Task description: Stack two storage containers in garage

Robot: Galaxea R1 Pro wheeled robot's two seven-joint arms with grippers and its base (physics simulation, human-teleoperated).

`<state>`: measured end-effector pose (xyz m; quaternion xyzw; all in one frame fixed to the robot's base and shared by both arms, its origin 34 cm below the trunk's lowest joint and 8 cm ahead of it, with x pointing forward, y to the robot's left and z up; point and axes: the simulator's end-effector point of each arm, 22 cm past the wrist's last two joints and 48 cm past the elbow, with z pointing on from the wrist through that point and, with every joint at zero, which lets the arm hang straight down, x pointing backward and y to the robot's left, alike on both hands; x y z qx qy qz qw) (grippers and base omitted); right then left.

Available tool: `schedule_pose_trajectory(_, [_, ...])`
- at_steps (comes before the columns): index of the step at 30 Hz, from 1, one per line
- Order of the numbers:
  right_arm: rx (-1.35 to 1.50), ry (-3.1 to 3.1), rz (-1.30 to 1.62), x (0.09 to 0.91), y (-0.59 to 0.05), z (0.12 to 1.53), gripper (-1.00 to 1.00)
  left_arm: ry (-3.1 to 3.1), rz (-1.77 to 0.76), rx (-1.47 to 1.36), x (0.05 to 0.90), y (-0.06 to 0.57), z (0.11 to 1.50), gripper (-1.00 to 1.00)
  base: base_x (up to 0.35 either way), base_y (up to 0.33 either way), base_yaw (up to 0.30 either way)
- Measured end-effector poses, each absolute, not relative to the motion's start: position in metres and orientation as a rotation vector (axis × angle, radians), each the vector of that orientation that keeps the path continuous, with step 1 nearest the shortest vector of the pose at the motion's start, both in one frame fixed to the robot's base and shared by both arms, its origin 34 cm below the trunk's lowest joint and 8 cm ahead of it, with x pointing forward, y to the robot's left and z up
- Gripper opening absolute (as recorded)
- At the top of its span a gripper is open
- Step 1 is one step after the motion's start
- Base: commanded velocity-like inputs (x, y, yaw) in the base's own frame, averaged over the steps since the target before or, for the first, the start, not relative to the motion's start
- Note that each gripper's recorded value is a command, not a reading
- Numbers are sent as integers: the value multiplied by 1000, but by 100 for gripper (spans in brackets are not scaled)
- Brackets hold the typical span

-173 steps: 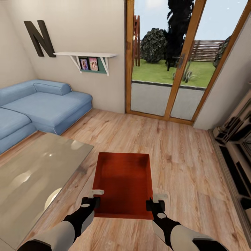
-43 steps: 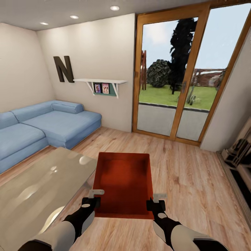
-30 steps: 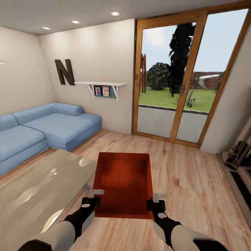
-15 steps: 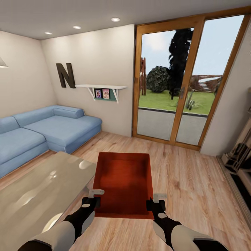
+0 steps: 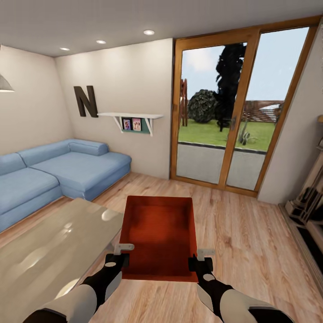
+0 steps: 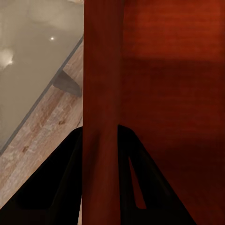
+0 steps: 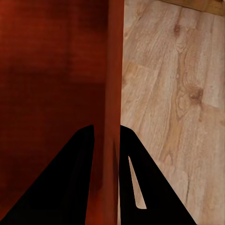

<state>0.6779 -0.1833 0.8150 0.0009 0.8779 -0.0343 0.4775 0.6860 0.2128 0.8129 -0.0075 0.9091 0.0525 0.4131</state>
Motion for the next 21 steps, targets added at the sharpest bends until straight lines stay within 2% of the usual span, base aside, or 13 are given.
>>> schedule_pose_trajectory(21, [4,2111,-84,683,-183,834,-100,2252,132,-21,691,213,832,-100,0,0,0])
